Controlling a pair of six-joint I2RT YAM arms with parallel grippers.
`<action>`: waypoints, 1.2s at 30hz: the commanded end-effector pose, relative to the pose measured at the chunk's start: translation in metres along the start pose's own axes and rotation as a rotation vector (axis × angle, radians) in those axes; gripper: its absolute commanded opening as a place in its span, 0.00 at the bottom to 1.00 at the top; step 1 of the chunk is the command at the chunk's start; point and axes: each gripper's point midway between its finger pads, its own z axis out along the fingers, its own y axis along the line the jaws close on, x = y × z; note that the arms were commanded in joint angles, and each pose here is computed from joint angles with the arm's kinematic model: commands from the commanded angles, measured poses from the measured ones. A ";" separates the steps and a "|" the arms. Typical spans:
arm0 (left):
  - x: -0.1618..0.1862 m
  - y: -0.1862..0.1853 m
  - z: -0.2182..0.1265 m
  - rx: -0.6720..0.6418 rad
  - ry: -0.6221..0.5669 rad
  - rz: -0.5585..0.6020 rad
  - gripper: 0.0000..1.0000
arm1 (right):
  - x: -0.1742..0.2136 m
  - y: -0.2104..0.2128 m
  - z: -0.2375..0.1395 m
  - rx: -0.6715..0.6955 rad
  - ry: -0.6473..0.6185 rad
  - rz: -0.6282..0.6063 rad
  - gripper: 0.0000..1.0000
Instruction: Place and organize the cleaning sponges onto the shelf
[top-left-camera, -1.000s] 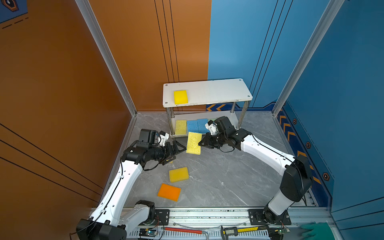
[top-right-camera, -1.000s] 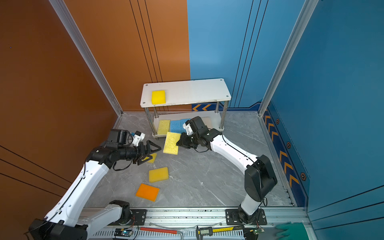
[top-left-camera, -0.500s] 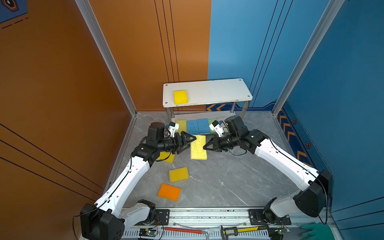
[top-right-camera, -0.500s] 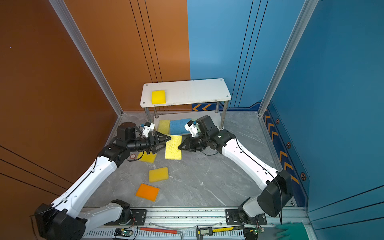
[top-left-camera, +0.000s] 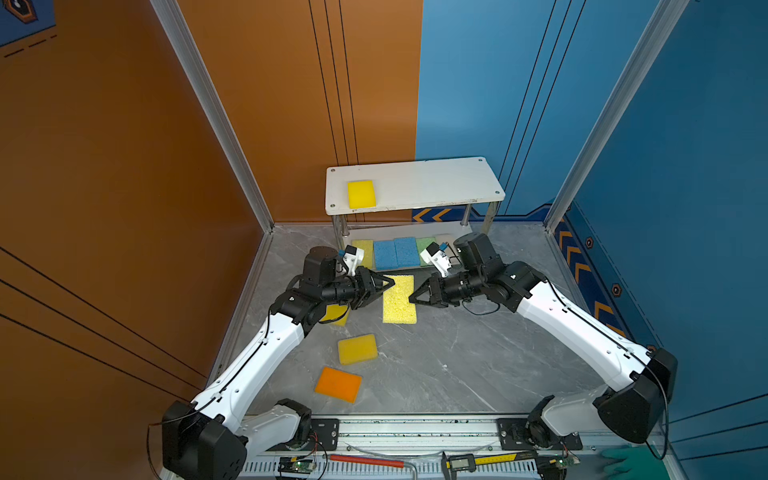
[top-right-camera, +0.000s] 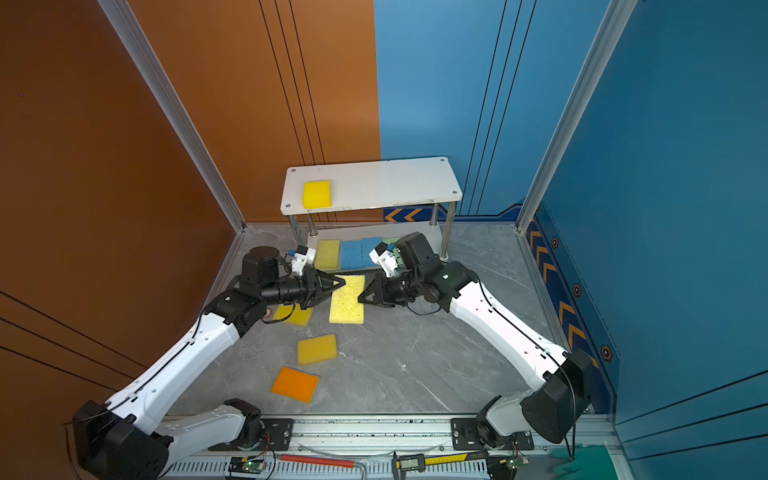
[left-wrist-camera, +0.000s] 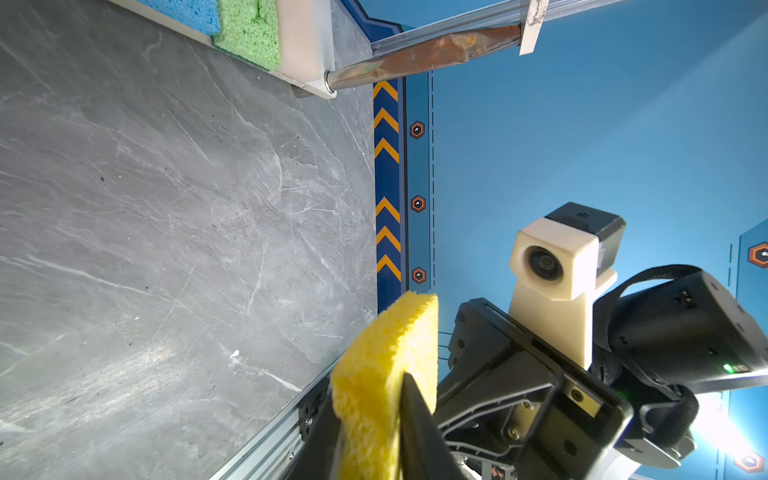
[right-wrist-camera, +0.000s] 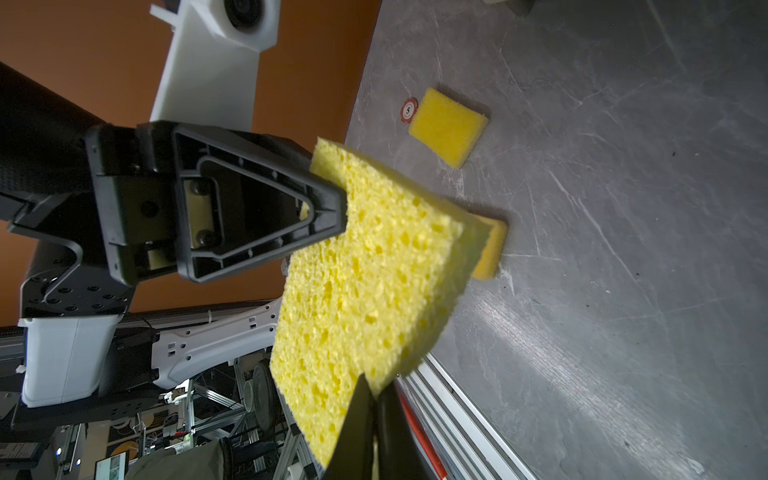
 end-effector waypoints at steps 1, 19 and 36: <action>-0.003 -0.002 -0.003 -0.003 -0.036 0.023 0.14 | 0.004 0.004 -0.010 -0.003 -0.008 -0.007 0.15; -0.065 -0.067 -0.045 0.269 -0.458 -0.067 0.05 | -0.044 0.025 -0.072 -0.181 -0.249 0.114 0.87; -0.070 -0.065 -0.056 0.361 -0.527 -0.162 0.06 | -0.060 0.054 -0.056 -0.299 -0.259 0.077 0.89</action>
